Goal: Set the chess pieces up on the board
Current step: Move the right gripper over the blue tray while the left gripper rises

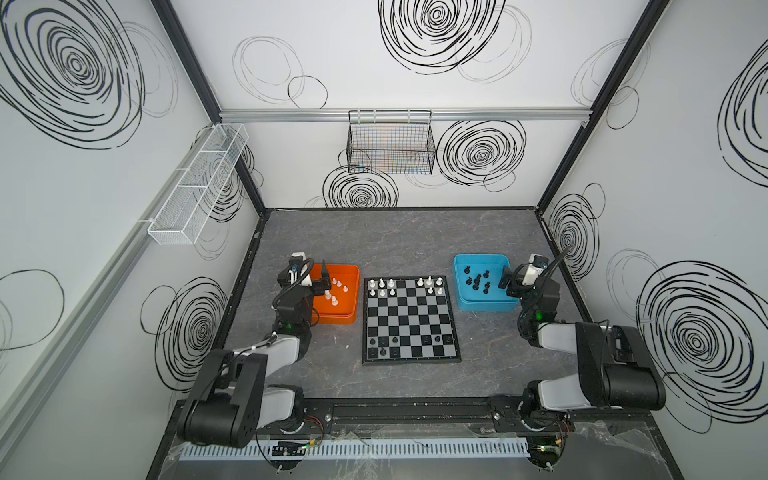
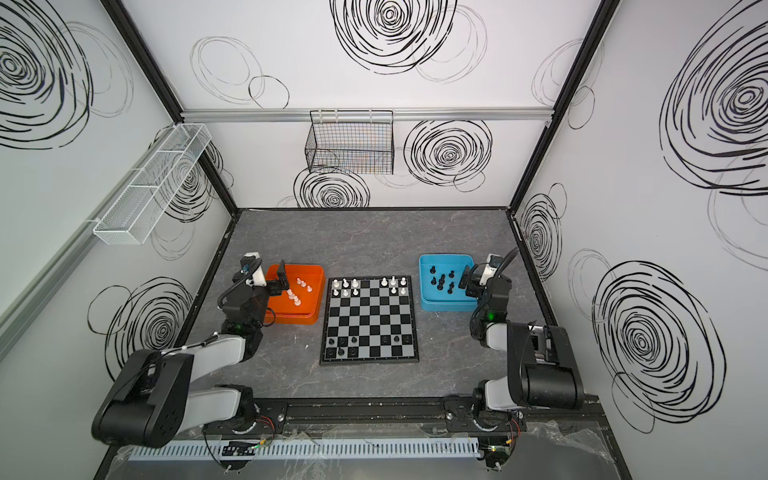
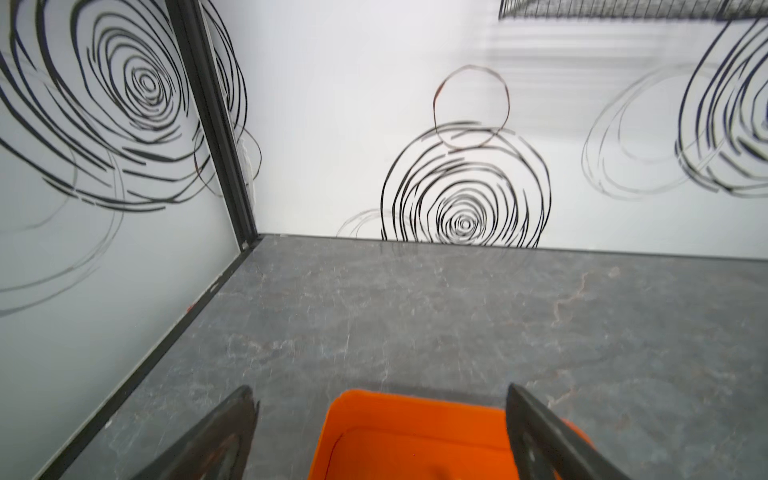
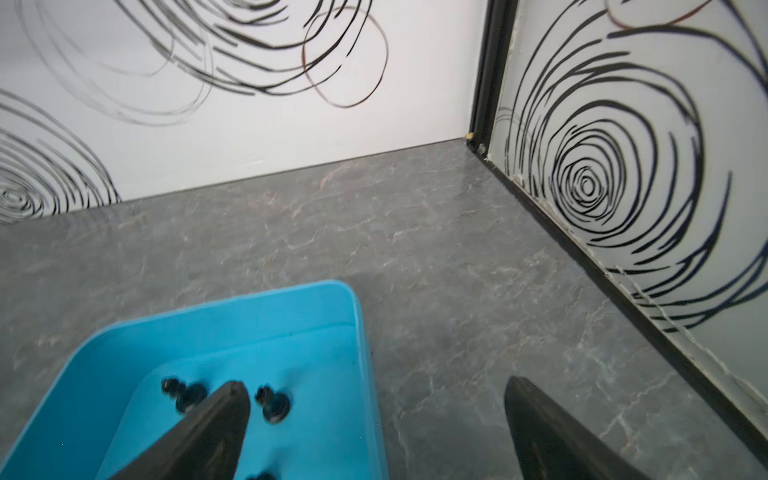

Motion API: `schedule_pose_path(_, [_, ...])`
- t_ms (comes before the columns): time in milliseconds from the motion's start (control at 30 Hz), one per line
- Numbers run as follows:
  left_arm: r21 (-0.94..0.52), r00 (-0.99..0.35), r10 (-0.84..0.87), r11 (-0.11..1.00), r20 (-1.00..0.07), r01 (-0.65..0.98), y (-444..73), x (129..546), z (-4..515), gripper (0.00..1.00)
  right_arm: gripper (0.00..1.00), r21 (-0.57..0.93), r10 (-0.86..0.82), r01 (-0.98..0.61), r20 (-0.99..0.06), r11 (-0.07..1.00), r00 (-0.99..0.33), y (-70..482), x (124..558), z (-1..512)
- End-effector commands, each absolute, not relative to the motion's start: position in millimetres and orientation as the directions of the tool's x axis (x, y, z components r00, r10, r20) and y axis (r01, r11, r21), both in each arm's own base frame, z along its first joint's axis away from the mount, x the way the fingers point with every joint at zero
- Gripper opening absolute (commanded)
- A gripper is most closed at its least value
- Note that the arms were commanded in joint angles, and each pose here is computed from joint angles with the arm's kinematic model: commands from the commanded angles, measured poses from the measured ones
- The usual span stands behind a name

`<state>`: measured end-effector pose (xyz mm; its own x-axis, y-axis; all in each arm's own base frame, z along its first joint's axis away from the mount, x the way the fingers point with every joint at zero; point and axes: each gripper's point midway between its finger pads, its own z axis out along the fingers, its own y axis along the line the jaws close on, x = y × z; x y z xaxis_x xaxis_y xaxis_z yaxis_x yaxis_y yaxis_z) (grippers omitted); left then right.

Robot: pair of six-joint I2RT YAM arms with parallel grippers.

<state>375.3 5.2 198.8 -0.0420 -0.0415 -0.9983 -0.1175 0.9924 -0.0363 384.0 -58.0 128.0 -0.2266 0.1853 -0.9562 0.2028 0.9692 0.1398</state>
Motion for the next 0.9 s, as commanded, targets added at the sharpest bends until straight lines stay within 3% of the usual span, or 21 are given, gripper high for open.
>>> schedule_pose_path(0, [-0.127, -0.065, -0.139, 0.979, -0.988, -0.161, 12.3, 377.1, 237.1, 0.96, 1.0, 0.231, 0.287, 0.224, -0.921, 0.947, -0.263, -58.6, 380.3, 134.6])
schedule_pose_path(233, [-0.172, -0.103, -0.197, 0.962, -0.975, -0.212, 28.1, 364.7, 312.1, 0.96, 1.0, 0.257, 0.315, 0.256, -0.924, 0.932, -0.219, -49.8, 394.5, 204.0])
schedule_pose_path(400, [-0.15, -0.229, -0.174, 0.982, -0.958, -0.118, 21.8, 366.4, 327.8, 0.96, 1.0, 0.242, 0.262, 0.154, -0.957, 0.958, -0.123, -30.2, 396.2, 276.8])
schedule_pose_path(600, [-0.151, -0.314, -0.15, 0.988, -0.937, -0.021, 6.0, 364.3, 321.9, 0.96, 1.0, 0.452, 0.444, 0.127, -0.892, 0.883, 0.087, -45.9, 379.5, 321.2])
schedule_pose_path(767, [-0.159, -0.34, -0.134, 0.986, -0.931, 0.049, -7.9, 367.8, 306.8, 0.96, 1.0, 0.362, 0.381, 0.184, -0.921, 0.914, -0.08, -44.7, 388.0, 316.5])
schedule_pose_path(867, [-0.104, -0.385, -0.064, 0.991, -0.921, 0.084, -19.8, 379.3, 292.4, 0.96, 1.0, 0.302, 0.335, 0.159, -0.906, 0.94, -0.259, -28.5, 397.4, 295.0])
